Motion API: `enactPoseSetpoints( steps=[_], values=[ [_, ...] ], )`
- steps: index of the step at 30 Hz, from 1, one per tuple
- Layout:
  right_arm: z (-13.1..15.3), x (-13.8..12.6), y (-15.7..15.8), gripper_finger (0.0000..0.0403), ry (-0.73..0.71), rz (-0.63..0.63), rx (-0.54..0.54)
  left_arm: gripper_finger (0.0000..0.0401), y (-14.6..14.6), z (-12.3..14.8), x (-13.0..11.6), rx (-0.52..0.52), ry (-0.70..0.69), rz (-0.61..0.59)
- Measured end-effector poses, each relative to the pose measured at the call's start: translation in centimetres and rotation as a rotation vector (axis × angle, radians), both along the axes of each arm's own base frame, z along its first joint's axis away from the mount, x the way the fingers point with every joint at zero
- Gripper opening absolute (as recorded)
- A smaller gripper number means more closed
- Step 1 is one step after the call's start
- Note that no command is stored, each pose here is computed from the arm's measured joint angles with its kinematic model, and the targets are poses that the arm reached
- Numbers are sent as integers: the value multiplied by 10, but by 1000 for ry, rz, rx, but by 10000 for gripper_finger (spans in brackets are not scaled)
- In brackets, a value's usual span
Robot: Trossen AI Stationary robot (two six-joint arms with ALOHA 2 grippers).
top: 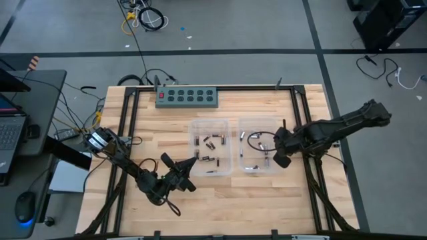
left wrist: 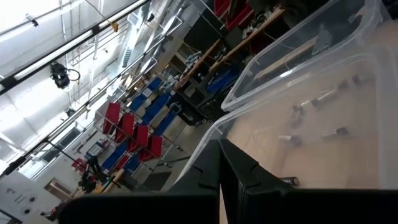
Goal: Sort batteries
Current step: Move the transparent bins to the top right
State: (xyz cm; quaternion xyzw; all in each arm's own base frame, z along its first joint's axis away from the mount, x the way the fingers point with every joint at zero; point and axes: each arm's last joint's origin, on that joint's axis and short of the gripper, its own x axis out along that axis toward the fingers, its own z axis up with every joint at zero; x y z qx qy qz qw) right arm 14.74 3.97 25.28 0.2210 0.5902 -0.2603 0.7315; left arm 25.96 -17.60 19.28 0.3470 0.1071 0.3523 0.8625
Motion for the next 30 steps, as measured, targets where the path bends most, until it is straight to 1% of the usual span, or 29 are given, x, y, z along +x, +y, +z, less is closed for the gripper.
enactPoseSetpoints(
  steps=[9,12,15,20,22,26,30],
  values=[
    [-5,14,-6,0,-14,45,-13,0,0,0,0,-3,9,18],
    [-6,16,-11,0,3,65,-45,0,1,-1,-1,-4,25,42],
    [-6,17,-17,0,13,86,-70,0,1,-1,0,-1,24,38],
    [-6,18,-25,0,26,153,-172,0,1,-1,-1,-3,27,46],
    [-5,19,-28,0,26,162,-205,0,1,-2,-1,-1,30,47],
    [-5,21,-32,0,21,183,-221,0,2,-4,-3,7,38,47],
    [-4,27,-35,0,-21,217,-258,0,5,-9,-6,21,57,50]
  ],
)
